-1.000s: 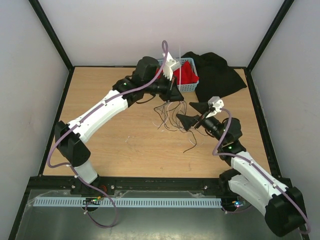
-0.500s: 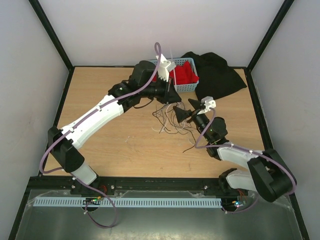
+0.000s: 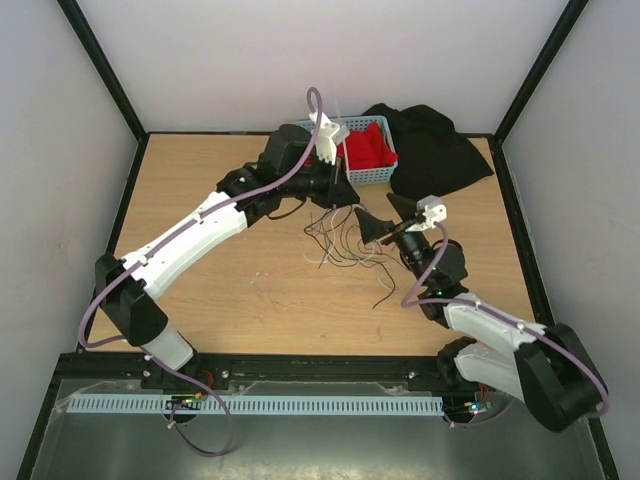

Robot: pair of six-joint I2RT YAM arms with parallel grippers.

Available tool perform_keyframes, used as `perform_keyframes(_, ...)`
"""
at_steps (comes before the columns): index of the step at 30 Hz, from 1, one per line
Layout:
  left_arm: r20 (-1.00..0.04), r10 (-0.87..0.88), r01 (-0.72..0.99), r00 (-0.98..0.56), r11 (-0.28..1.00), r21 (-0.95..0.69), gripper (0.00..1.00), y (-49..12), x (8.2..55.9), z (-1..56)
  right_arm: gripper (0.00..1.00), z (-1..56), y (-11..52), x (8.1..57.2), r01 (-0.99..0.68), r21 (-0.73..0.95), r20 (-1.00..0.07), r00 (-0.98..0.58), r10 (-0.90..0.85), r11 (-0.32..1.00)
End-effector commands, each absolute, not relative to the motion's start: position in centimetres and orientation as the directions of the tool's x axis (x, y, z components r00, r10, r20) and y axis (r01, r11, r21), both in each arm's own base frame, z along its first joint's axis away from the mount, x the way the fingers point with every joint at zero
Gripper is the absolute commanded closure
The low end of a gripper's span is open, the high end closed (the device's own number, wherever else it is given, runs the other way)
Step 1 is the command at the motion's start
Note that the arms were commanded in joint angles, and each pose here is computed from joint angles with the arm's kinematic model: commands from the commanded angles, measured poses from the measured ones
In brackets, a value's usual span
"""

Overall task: Zip-tie the wires
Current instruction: Place the cable at the center of the board.

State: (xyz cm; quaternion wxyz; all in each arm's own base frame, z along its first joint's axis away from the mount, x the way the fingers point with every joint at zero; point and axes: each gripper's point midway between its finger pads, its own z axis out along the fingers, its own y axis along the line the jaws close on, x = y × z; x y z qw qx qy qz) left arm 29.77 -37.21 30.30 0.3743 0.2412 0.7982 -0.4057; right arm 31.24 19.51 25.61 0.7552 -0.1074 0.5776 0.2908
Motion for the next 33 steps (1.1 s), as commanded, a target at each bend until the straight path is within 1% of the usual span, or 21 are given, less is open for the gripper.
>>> perform_keyframes(1,-0.836,0.054,0.710,-0.546,0.559,-0.428,1.00,-36.1,30.3,32.8,0.01,24.6,19.3,29.7,-0.579,0.136,-0.958,0.130,0.255,0.804)
perform_keyframes(4,-0.838,0.055,0.710,-0.544,0.562,-0.424,1.00,-36.1,30.5,32.8,0.01,24.4,20.3,28.9,-0.635,0.117,-0.969,0.096,0.228,0.764)
perform_keyframes(7,-0.831,0.056,0.710,-0.553,0.553,-0.435,1.00,-36.3,30.3,32.7,0.01,24.7,21.0,28.7,-0.662,0.126,-0.965,0.092,0.247,0.739)
perform_keyframes(19,-0.814,0.050,0.702,-0.578,0.538,-0.466,1.00,-36.7,29.8,32.4,0.01,26.4,23.4,30.8,-0.706,0.179,-0.936,0.093,0.340,0.685)
perform_keyframes(23,-0.813,0.037,0.708,-0.581,0.517,-0.482,1.00,-37.0,29.3,33.0,0.01,26.1,23.0,32.1,-0.662,0.229,-0.915,0.105,0.390,0.714)
perform_keyframes(26,-0.818,0.011,0.705,-0.575,0.514,-0.488,1.00,-36.9,29.2,33.6,0.01,26.3,21.5,33.0,-0.604,0.271,-0.874,0.172,0.455,0.749)
perform_keyframes(30,-0.822,-0.015,0.695,-0.569,0.525,-0.491,1.00,-36.2,28.9,34.2,0.01,25.6,20.3,35.1,-0.513,0.288,-0.863,0.227,0.451,0.809)
perform_keyframes(33,-0.813,-0.033,0.692,-0.582,0.504,-0.516,1.00,-36.0,28.0,35.0,0.01,24.9,19.1,36.7,-0.429,0.327,-0.849,0.259,0.461,0.842)
